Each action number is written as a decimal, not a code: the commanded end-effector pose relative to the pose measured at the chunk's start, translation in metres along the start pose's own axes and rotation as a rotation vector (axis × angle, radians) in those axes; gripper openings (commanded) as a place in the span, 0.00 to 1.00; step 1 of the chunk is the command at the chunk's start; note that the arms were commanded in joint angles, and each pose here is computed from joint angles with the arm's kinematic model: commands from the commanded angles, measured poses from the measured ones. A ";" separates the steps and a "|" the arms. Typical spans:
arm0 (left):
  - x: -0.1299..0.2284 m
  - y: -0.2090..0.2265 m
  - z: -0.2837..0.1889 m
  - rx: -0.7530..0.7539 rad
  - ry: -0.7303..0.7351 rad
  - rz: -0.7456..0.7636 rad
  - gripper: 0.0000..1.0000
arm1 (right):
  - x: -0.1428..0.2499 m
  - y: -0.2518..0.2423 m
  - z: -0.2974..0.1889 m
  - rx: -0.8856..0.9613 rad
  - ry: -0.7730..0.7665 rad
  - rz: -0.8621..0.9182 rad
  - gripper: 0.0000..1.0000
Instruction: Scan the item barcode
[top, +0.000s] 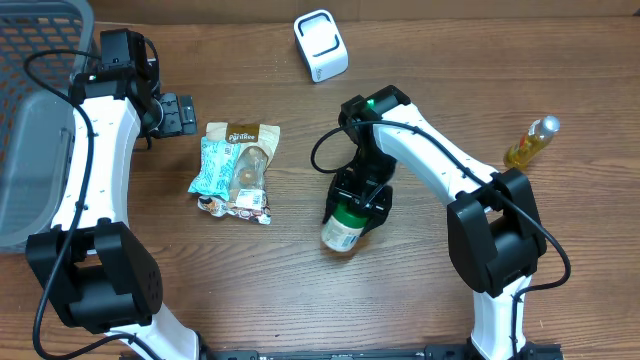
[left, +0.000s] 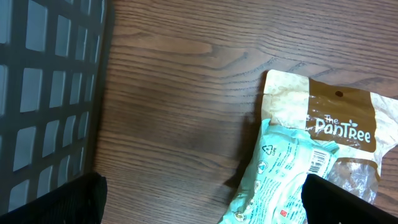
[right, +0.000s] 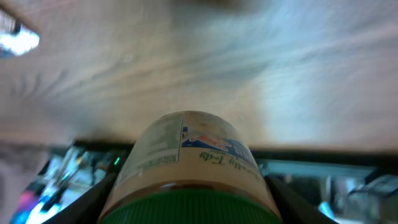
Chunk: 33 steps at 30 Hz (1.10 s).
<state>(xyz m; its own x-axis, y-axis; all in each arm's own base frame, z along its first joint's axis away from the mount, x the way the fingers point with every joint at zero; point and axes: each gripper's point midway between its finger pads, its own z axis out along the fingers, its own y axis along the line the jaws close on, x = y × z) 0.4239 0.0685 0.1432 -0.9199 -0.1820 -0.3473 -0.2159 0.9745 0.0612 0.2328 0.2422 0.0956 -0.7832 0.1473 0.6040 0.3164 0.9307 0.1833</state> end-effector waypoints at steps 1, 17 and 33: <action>-0.008 -0.003 -0.012 0.010 -0.037 0.022 0.99 | 0.020 0.023 -0.009 -0.125 0.091 -0.008 0.54; -0.008 -0.003 -0.012 0.010 -0.037 0.022 0.99 | 0.042 0.023 -0.012 -0.141 0.192 0.051 0.49; -0.008 -0.003 -0.012 0.010 -0.037 0.022 1.00 | 0.060 0.050 -0.024 -0.303 0.311 0.058 0.41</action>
<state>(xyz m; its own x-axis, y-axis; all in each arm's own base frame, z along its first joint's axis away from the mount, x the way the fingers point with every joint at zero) 0.4239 0.0685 0.1432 -0.9199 -0.1820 -0.3473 -0.2159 0.9745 0.0612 0.2085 0.2764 0.1408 -0.5886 0.0945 0.8029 0.4970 0.8256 0.2671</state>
